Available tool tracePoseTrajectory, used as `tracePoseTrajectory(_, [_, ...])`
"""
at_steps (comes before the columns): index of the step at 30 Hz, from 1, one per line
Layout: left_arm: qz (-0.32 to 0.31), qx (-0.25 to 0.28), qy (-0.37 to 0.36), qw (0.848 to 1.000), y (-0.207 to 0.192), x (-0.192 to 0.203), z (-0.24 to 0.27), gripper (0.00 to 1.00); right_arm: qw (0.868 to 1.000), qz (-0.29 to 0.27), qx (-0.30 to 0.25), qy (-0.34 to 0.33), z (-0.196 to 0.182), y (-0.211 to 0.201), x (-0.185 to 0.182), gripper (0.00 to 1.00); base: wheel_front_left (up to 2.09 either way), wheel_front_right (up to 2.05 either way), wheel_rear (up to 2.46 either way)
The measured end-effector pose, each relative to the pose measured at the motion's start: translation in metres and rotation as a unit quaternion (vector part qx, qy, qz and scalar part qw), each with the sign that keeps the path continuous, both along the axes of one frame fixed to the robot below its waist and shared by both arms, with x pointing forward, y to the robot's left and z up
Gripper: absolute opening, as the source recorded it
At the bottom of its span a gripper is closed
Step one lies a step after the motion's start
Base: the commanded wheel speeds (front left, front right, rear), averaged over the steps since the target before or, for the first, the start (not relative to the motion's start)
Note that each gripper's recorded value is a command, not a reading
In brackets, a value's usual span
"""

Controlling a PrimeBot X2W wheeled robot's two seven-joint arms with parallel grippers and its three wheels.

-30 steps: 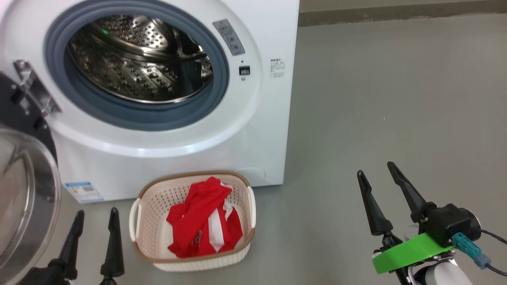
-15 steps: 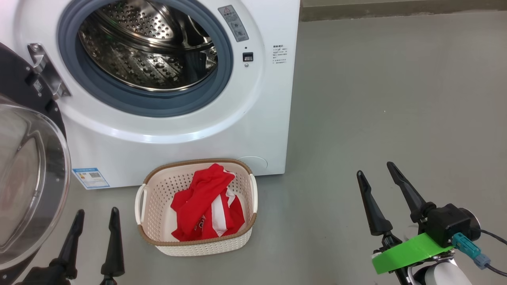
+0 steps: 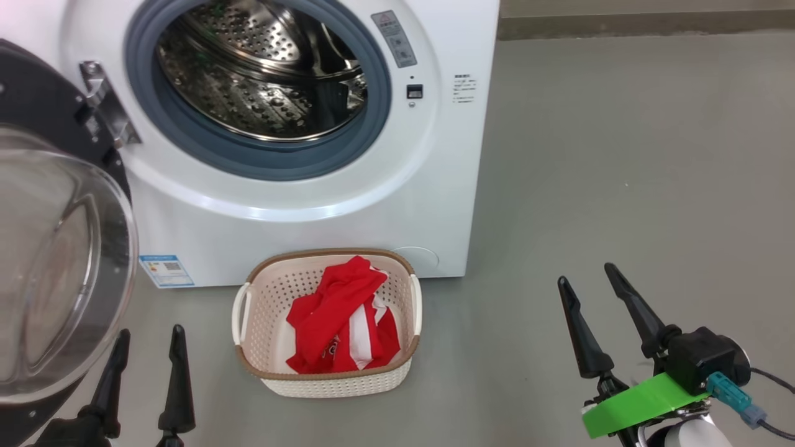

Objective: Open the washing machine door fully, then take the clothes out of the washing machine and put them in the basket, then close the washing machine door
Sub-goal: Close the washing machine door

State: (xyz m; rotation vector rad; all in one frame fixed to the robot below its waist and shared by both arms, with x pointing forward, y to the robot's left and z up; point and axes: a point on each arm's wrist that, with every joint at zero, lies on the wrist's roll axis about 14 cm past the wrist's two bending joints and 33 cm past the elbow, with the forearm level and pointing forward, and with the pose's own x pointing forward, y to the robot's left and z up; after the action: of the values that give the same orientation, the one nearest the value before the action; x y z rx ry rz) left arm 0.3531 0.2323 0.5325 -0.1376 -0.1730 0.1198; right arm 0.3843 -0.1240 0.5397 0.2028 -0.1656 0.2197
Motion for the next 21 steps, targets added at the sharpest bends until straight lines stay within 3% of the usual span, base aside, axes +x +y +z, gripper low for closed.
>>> tracePoseTrajectory(21, [0.128, 0.006, -0.02, 0.992, 0.067, -0.067, 0.013, 1.0, 0.992, 0.124, -0.001, 0.0, 0.001, 0.087, 0.01, 1.0, 0.0, 0.0, 0.0])
